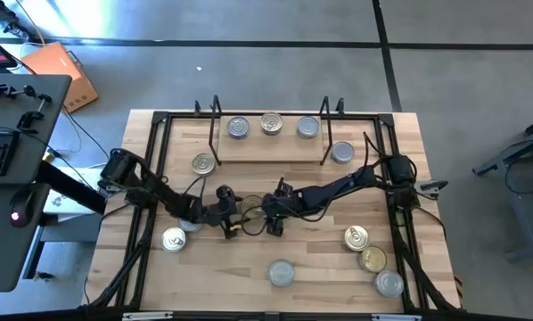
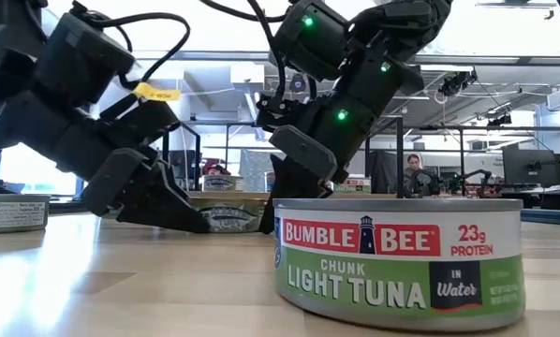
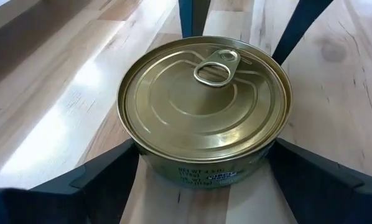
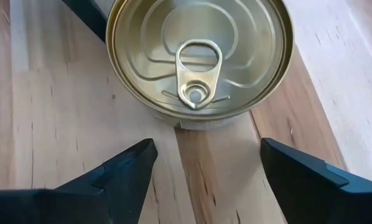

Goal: Stack canned seafood by type on shelf
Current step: Put the top right green and blue tuna can on the shelf

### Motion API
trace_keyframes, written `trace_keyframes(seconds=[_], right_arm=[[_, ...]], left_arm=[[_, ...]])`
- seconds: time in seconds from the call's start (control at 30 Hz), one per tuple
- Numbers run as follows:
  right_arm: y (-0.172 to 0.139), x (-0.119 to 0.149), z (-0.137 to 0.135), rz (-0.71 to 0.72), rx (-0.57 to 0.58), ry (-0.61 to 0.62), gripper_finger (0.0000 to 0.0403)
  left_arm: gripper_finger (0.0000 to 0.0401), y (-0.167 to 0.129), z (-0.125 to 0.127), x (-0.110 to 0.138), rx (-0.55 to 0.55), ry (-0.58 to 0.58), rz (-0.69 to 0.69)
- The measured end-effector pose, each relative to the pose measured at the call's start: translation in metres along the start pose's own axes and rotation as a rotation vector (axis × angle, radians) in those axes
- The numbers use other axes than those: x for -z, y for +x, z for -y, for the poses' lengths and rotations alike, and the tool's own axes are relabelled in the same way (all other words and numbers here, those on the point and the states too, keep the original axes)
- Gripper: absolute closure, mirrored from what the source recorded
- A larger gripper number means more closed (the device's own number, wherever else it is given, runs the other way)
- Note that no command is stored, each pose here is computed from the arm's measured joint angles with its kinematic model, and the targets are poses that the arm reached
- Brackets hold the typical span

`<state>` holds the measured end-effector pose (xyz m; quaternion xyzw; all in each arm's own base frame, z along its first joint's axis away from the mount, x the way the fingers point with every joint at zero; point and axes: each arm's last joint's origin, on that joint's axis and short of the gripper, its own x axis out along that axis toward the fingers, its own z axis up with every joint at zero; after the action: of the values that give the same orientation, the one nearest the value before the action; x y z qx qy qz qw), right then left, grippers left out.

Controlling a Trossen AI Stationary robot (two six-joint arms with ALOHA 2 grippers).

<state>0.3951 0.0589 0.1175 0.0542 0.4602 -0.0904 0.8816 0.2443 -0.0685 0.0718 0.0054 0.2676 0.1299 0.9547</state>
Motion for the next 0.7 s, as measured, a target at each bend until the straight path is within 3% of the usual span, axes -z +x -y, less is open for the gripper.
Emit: trace_keyframes(seconds=[0.37,0.7], right_arm=[[-0.001,0.001,-0.003,0.001,-0.005,-0.033,0.0115],[-0.001,-0.002,-0.004,0.042,-0.017,-0.024,0.0115]], left_arm=[[0.0062,-0.013,0.000,-0.008,-0.029,0.019,-0.001],[0.0063,-0.036,-0.028,-0.014,-0.070,-0.041,0.057]])
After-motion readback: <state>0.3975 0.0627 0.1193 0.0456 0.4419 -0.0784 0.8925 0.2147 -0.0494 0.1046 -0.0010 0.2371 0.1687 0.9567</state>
